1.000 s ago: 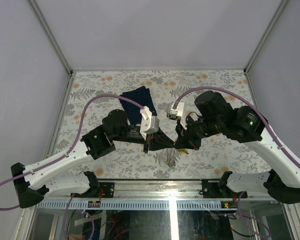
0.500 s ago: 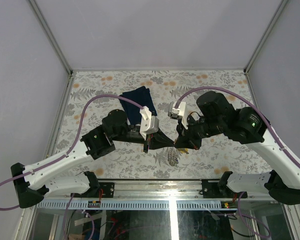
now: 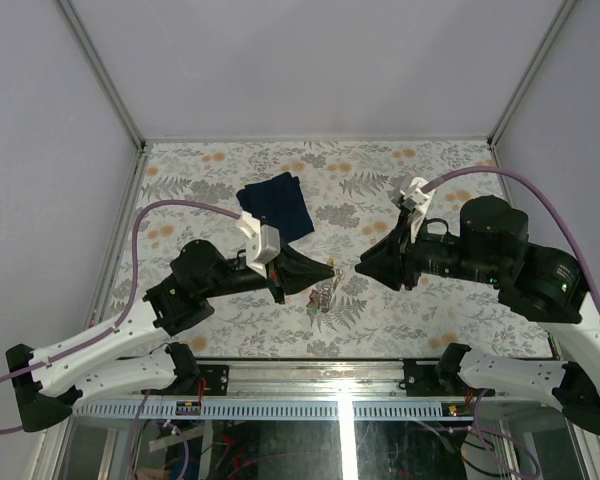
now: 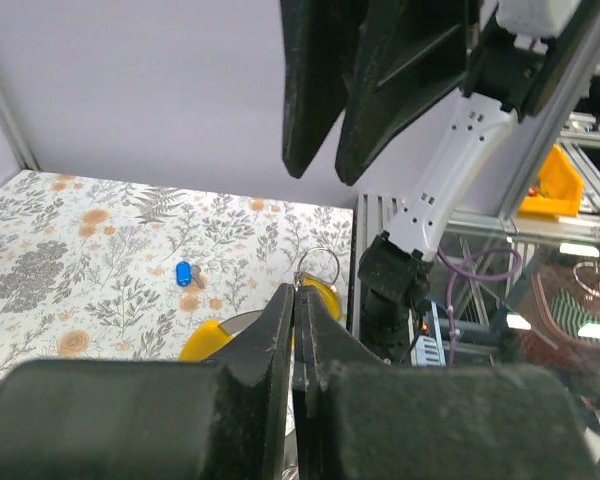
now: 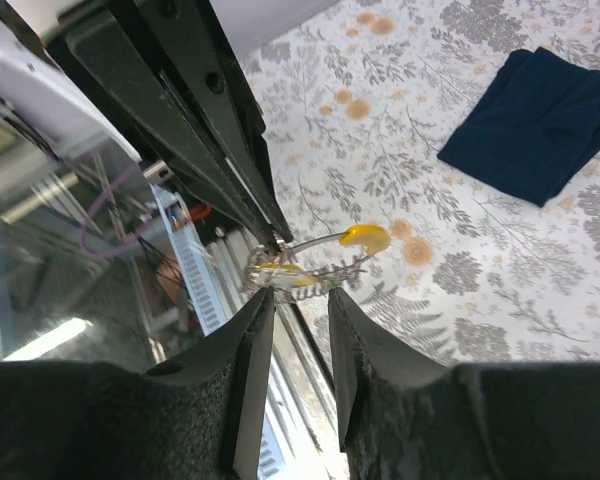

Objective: Put the keys on the keyring

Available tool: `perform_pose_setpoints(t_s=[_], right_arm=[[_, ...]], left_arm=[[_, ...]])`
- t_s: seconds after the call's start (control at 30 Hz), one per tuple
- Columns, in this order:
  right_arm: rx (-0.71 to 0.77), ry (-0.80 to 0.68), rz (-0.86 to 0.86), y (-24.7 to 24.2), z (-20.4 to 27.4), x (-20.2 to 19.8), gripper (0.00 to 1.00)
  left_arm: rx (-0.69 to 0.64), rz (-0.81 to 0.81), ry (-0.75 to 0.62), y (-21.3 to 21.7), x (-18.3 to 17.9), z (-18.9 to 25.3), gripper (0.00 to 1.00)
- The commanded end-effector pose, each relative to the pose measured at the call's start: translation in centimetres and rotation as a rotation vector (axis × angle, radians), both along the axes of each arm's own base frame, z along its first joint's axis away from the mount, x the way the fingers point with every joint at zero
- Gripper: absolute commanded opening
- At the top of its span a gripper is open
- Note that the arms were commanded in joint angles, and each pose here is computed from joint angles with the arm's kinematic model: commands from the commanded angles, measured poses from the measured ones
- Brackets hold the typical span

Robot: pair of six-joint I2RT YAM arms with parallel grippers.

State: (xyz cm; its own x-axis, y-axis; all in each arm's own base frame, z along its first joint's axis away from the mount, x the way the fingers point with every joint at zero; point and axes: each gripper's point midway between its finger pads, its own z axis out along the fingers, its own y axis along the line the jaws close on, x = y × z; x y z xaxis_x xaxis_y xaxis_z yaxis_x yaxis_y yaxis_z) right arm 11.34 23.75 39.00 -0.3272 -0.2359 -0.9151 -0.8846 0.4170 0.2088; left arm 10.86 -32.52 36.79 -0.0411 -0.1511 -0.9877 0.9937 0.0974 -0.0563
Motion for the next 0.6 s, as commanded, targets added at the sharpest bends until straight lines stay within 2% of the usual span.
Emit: perform_pose_setpoints(t_s=[0.0,0.17,0.37,0.57], right_arm=[[0.181,0.087,-0.122,1.7,2.1,1.5,0.35],[0.249,0.158,-0.11,2.7,2.1,1.1,0.35],[0.209,0.22,-0.129,3.2,0.8,1.3,0.34],[0.211,0.225,-0.128,3.2,0.9,1.3,0.2]], left_arm=[[-0.212,0.097,-0.003,1.2,1.1,4.5,0.0],[-0.219,0.107,0.007,1.2,1.3,4.5,0.0],[-0.213,0.11,0.011,1.1,1.4,4.4,0.0],[-0.208,0.114,0.002,1.1,1.5,4.5,0.0]])
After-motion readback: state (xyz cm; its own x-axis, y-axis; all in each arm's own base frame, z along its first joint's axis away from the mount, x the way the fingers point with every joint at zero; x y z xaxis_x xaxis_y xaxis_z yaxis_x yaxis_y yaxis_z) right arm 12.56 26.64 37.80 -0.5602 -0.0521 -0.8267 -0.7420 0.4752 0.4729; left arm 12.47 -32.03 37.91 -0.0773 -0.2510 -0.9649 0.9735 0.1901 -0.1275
